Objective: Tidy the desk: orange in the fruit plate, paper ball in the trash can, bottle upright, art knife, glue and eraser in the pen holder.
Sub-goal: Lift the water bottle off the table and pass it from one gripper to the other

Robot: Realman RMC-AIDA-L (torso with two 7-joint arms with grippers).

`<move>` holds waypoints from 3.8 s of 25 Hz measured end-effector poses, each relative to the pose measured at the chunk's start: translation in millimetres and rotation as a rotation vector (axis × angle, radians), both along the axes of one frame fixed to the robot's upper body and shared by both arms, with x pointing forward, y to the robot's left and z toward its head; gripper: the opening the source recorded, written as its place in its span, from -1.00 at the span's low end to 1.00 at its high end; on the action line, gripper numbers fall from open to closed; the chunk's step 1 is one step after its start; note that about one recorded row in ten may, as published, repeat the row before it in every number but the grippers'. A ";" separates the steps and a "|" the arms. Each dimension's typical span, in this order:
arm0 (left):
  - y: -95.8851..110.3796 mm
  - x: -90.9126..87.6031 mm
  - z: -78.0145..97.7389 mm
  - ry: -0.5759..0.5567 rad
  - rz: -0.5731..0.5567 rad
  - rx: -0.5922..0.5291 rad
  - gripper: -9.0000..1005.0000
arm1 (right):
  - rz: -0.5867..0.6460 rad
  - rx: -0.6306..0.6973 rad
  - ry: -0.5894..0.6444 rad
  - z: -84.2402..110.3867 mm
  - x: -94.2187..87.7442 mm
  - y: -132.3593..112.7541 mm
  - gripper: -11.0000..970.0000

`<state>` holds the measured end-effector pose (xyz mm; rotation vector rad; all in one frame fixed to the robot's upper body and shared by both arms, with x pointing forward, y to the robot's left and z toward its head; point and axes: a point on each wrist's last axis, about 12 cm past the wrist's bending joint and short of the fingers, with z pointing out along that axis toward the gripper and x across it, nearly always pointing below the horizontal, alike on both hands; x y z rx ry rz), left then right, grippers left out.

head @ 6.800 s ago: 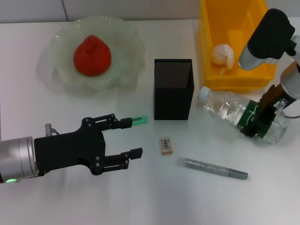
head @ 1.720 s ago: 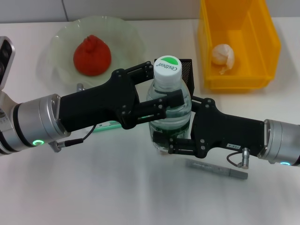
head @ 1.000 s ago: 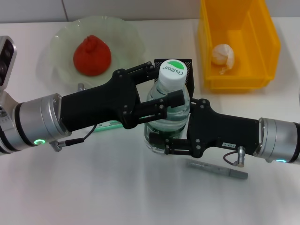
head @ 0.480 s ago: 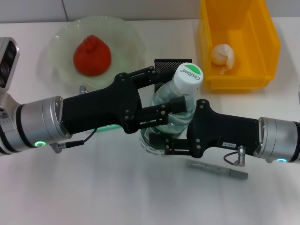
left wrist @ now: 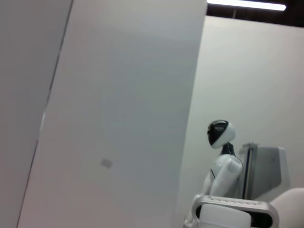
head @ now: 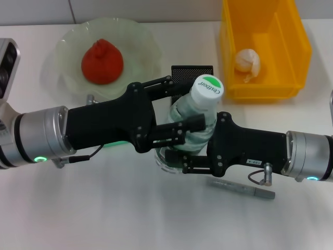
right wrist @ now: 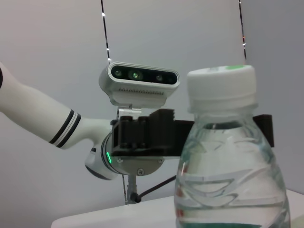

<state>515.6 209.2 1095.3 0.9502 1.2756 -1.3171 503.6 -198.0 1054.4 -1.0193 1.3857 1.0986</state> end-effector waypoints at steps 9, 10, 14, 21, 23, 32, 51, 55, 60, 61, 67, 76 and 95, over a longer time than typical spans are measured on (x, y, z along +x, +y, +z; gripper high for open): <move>5.5 4.8 12.6 -0.013 -0.016 0.043 0.44 | -0.001 0.004 0.017 0.8 0.8 0.0 0.58; 5.8 5.2 12.7 -0.014 -0.014 0.046 0.44 | -0.001 0.005 0.019 1.0 1.0 0.0 0.58; 7.0 7.3 12.7 -0.025 0.000 0.061 0.44 | -0.001 0.006 0.024 1.5 1.4 0.2 0.58; 10.3 8.3 15.8 -0.063 -0.011 0.112 0.44 | 0.006 -0.018 0.048 0.3 4.4 3.6 0.58; 11.1 9.2 16.9 -0.075 -0.006 0.126 0.44 | 0.010 -0.022 0.044 1.0 5.4 4.4 0.58; 9.9 15.4 18.7 -0.090 0.007 0.162 0.44 | 0.026 -0.030 0.035 6.4 10.4 7.3 0.58; 0.2 27.9 22.1 -0.053 0.030 0.187 0.44 | 0.032 -0.082 0.035 8.8 19.5 11.7 0.57; -0.1 31.0 23.1 0.001 0.040 0.187 0.42 | 0.036 -0.087 0.037 8.6 19.6 12.1 0.57; 0.9 33.1 23.7 0.027 0.054 0.184 0.35 | 0.034 -0.095 0.036 8.0 20.3 12.3 0.57; 1.0 33.0 23.7 0.027 0.054 0.183 0.34 | 0.034 -0.095 0.037 7.9 20.3 12.2 0.57; 2.2 31.4 23.1 0.031 0.054 0.178 0.06 | 0.030 -0.096 0.039 6.9 19.5 12.2 0.57; 3.4 27.8 23.4 0.024 0.038 0.166 -0.13 | 0.025 -0.093 0.035 5.9 18.2 11.7 0.57; 9.2 22.2 23.8 0.013 0.070 0.100 -0.13 | 0.039 -0.074 0.031 8.1 16.4 12.2 0.57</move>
